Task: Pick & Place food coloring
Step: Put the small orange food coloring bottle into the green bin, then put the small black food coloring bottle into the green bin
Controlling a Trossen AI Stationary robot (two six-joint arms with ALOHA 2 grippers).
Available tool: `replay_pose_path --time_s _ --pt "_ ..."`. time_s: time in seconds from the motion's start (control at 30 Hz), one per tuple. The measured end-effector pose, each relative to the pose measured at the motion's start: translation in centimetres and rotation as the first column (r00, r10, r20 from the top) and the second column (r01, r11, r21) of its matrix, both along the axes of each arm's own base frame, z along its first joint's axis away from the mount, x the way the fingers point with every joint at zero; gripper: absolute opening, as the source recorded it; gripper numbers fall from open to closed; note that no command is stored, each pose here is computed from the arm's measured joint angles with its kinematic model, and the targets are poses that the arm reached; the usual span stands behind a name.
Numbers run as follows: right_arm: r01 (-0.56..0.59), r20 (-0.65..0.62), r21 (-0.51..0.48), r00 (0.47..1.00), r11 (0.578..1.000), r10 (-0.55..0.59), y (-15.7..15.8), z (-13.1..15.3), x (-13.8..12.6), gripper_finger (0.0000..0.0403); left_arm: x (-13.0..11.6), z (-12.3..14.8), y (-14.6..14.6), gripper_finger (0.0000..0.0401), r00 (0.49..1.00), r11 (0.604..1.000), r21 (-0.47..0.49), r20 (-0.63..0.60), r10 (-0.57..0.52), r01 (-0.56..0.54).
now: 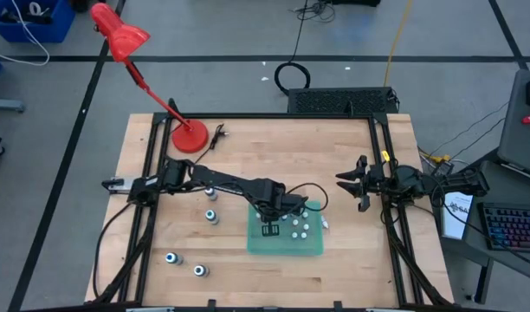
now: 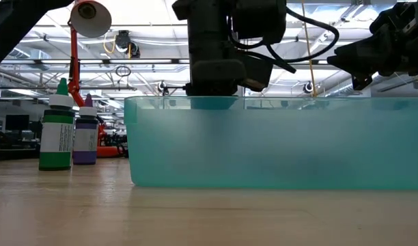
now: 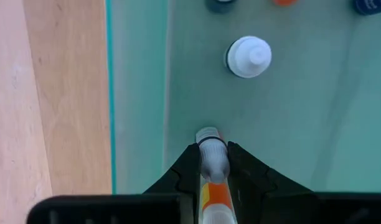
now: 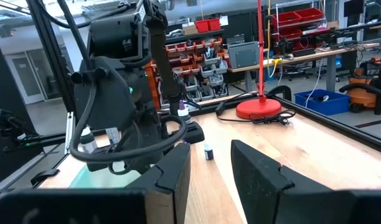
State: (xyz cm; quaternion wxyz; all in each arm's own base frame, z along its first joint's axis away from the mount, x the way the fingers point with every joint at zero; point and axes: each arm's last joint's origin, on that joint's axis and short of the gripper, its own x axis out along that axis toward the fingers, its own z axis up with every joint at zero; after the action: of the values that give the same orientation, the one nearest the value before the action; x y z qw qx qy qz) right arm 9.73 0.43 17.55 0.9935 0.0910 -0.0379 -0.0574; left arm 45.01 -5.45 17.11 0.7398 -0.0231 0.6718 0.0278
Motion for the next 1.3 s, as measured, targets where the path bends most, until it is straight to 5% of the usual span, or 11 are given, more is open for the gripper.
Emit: replay_pose_path --time_s 0.1,0.3,0.5,0.67,0.9,1.3 --pt "0.000 0.000 0.000 1.000 1.000 0.000 0.0 0.0 0.0 0.0105 0.0 0.0 0.0 0.0076 1.000 1.000 -0.016 0.001 -0.002 0.002" --pt "0.000 0.000 0.000 1.000 1.000 0.000 0.0 0.0 0.0 0.0105 0.0 0.0 -0.1 0.0187 1.000 1.000 -0.025 -0.005 -0.006 0.005" --pt "0.000 0.000 0.000 1.000 1.000 0.000 0.0 0.0 0.0 0.0105 -0.5 2.4 0.3 0.0242 0.999 1.000 -0.027 0.037 0.006 -0.005" --pt "0.000 0.001 0.000 1.000 1.000 0.000 0.0 0.0 0.0 0.0105 -2.7 6.6 0.9 0.0250 0.994 0.993 0.049 0.045 0.101 -0.103" --pt "0.000 0.001 0.000 1.000 1.000 0.000 0.0 0.0 0.0 0.0105 -5.6 9.8 3.6 0.0234 0.959 0.927 0.251 0.018 0.282 -0.277" --pt "0.000 0.001 0.000 1.000 1.000 0.000 0.0 0.0 0.0 0.0105 -8.6 2.9 9.7 0.0220 0.910 0.906 0.153 -0.074 0.409 -0.394"
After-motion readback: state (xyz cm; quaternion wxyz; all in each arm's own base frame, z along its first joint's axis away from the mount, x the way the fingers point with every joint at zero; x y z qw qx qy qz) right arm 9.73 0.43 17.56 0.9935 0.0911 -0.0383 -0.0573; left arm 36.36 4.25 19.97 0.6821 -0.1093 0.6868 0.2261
